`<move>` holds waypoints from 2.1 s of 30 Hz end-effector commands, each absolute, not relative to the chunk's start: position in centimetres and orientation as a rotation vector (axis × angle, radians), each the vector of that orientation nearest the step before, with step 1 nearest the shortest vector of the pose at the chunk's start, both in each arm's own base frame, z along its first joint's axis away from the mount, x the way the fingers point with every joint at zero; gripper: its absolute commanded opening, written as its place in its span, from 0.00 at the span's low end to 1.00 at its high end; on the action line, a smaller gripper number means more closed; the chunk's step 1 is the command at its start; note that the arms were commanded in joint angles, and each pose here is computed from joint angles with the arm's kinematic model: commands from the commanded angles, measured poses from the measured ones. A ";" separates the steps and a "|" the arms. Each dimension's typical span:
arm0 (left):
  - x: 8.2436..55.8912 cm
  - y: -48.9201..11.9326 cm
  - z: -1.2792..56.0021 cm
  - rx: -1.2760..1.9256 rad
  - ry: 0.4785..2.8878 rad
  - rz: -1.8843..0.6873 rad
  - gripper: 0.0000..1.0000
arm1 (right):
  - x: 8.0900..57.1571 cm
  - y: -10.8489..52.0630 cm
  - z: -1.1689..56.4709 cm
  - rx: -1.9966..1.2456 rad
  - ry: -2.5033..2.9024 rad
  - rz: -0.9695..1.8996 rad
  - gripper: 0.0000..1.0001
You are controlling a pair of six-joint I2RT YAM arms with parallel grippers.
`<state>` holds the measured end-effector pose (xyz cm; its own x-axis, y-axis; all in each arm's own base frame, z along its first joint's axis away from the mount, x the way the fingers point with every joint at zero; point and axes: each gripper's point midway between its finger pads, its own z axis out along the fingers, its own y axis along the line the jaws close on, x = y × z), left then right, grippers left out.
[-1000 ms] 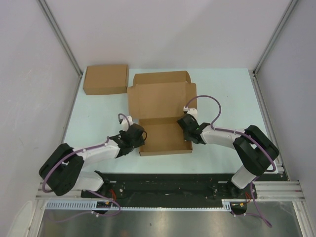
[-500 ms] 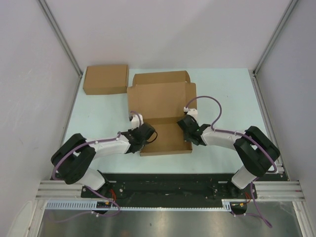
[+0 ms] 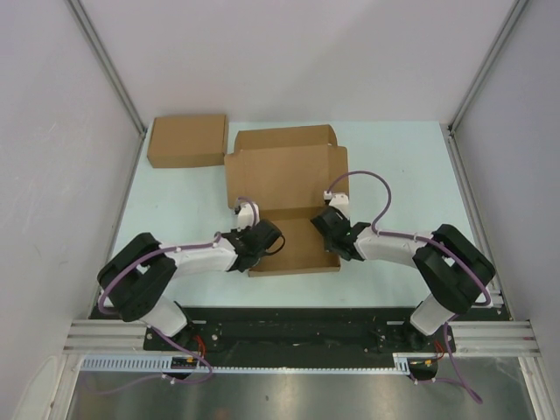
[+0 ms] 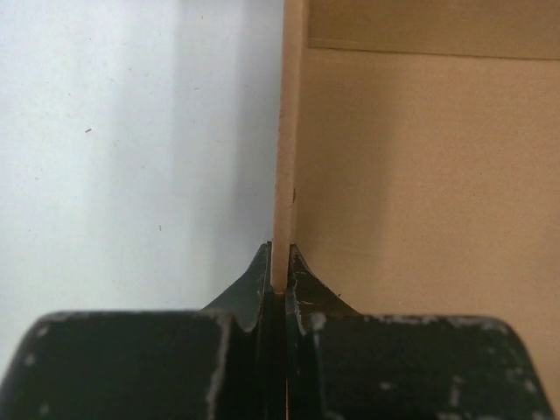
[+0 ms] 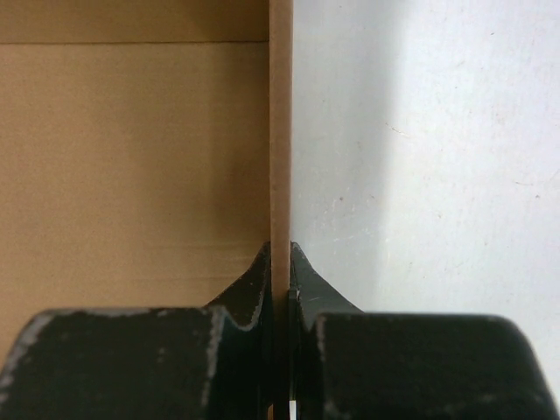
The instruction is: Fold the paper box
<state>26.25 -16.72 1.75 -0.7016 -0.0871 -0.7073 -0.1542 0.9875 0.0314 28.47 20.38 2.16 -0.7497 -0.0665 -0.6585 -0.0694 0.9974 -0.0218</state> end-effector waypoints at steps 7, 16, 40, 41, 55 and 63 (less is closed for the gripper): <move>26.4 -16.5 1.5 -0.228 2.332 0.206 0.09 | 25.5 20.6 0.4 -0.133 2.496 -0.021 0.34; 26.7 -16.7 4.3 -0.244 2.291 0.148 0.48 | 26.7 20.8 5.7 -0.083 2.409 0.066 0.65; 26.1 -16.2 5.8 -0.288 2.258 0.072 0.00 | 26.4 21.6 7.2 -0.098 2.400 0.106 0.00; 26.1 -16.3 5.8 -0.289 2.258 0.068 0.00 | 26.3 21.6 7.0 -0.101 2.403 0.104 0.00; 26.2 -18.4 4.9 -0.239 2.279 0.042 0.00 | 25.3 24.0 4.7 -0.148 2.443 0.140 0.00; 26.2 -19.1 4.4 -0.224 2.288 0.042 0.00 | 24.7 25.0 3.4 -0.173 2.472 0.153 0.00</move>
